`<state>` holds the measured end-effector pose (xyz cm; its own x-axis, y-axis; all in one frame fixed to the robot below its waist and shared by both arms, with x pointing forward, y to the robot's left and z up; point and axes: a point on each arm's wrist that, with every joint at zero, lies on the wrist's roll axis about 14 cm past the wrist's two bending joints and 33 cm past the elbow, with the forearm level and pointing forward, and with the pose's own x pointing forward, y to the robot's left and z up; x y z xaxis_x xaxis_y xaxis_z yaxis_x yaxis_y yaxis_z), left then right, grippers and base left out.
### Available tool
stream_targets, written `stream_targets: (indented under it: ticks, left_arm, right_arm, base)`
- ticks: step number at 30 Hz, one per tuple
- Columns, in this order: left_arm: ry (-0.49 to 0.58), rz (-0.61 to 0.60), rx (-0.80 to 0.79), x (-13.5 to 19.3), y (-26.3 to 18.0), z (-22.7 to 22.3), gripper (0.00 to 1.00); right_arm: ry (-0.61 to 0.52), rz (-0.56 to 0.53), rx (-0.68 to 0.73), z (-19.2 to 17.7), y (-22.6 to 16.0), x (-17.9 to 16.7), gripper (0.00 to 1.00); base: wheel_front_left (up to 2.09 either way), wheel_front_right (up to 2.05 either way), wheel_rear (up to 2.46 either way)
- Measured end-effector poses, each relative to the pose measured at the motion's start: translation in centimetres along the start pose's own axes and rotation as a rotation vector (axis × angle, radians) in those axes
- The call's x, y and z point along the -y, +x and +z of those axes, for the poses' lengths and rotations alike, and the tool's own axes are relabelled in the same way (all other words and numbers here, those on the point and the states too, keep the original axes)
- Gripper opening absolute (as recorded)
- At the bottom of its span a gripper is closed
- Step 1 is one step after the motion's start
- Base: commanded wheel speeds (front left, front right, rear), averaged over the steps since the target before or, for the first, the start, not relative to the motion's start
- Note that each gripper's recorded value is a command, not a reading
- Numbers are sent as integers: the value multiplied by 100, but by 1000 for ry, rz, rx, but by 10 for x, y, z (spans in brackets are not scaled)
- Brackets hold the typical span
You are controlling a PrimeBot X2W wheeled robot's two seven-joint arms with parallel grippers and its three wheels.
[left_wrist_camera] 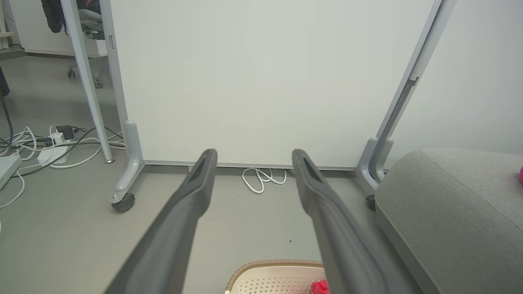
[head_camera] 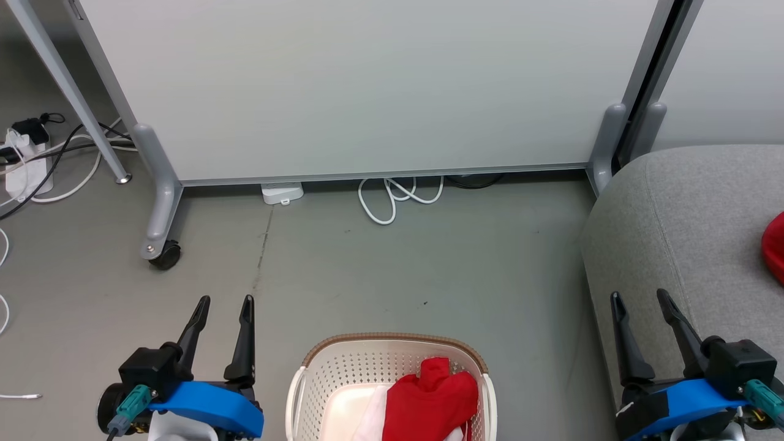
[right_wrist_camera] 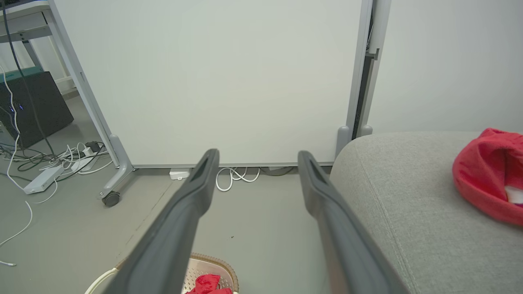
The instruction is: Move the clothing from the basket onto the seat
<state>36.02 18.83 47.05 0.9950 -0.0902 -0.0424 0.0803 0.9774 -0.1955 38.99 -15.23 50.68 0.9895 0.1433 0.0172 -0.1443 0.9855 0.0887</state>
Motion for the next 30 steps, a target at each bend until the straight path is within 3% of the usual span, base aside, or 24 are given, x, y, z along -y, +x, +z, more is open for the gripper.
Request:
stream_targets:
  ticks: [17, 21, 30]
  left_arm:
    - [22, -77, -92, 18, 28, -27, 100]
    - [18, -127, -172, 32, 45, -53, 100]
    - [-18, -282, -496, 77, 73, -161, 100]
  right_arm:
    - [8, 6, -12, -6, 14, 0, 100]
    - [12, 7, -28, -14, 25, 1, 100]
    - [25, -16, -93, -52, 52, 15, 100]
  base:
    - [0, 0, 0]
    - [0, 0, 0]
    - [0, 0, 0]
